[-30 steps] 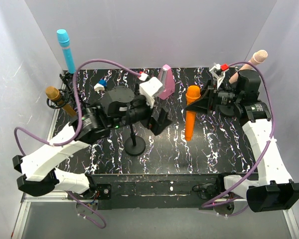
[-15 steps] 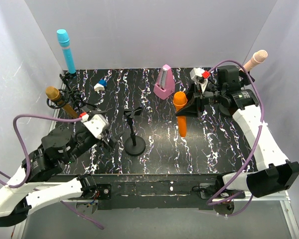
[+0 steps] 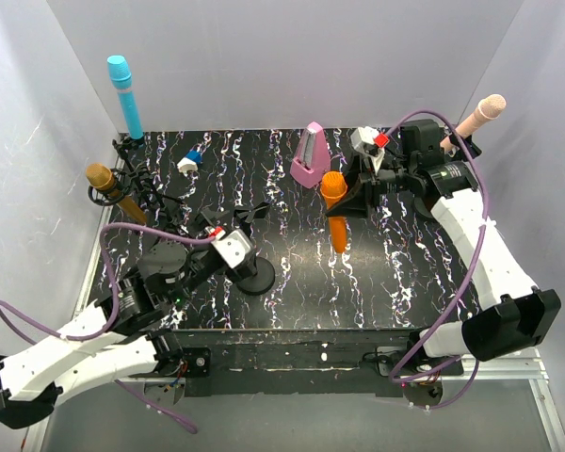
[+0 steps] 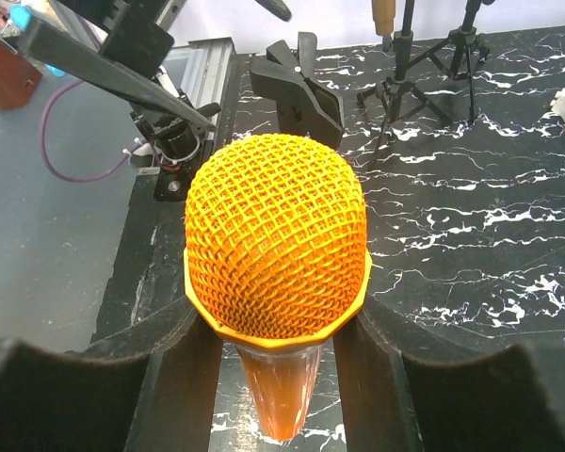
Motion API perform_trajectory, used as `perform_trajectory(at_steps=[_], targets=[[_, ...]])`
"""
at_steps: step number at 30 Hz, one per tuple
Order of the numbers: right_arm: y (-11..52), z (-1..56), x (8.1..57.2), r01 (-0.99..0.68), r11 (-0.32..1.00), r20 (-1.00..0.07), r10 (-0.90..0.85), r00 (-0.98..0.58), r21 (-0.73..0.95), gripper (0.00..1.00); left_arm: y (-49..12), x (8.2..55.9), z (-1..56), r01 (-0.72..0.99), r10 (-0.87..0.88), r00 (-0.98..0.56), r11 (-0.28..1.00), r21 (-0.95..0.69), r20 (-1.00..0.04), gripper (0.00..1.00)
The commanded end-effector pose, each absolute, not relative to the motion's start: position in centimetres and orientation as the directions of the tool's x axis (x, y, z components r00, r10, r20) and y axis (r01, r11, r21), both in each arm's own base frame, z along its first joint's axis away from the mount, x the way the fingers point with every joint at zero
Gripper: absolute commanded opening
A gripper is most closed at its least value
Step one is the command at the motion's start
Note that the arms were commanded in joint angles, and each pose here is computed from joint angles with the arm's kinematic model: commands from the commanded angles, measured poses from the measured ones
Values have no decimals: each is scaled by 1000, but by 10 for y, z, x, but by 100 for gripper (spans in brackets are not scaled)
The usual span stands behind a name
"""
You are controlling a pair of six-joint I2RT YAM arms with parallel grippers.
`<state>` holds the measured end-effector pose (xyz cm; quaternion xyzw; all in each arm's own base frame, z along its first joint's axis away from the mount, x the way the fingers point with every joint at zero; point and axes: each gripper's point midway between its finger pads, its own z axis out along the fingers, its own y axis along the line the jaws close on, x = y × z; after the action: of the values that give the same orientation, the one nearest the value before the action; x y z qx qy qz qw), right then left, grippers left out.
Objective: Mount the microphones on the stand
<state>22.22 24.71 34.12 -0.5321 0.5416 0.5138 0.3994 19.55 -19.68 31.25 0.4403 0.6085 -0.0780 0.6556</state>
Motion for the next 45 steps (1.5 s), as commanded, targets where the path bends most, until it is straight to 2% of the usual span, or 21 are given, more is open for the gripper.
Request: perform_trajectory(at_steps=[1,7,13,16,20,31,32,33,38,45], targets=[[254,363,223,-987,-154,-992,-119,-30,48,1,-208,215,322,623,351,267,648,439,-898,98],[258,361,225,-984,-167,-993,-117,-34,53,1,-208,242,323,653,272,207,677,340,-940,98],[260,359,226,-983,-174,-993,-113,-46,65,1,-209,250,316,717,214,142,651,249,-967,98],[262,362,225,-981,-185,-993,-107,-40,60,1,-209,244,318,758,176,122,619,206,-977,88],[265,369,225,-976,-210,-995,-93,-41,60,1,-210,236,312,793,165,80,587,163,-983,86],[301,385,231,-959,-280,-998,-50,-30,43,1,-211,235,314,812,142,32,573,109,-989,88],[307,391,235,-960,-280,-1000,-20,5,0,1,-211,236,314,812,141,25,575,103,-990,88],[312,395,240,-964,-265,-1000,2,23,-23,1,-209,238,313,809,142,17,580,97,-990,88],[331,404,262,-978,-192,-994,58,-89,77,1,-202,242,314,791,131,-8,607,74,-991,88],[342,393,276,-969,-46,-963,109,-246,242,1,-201,242,317,791,114,-21,609,53,-993,82]])
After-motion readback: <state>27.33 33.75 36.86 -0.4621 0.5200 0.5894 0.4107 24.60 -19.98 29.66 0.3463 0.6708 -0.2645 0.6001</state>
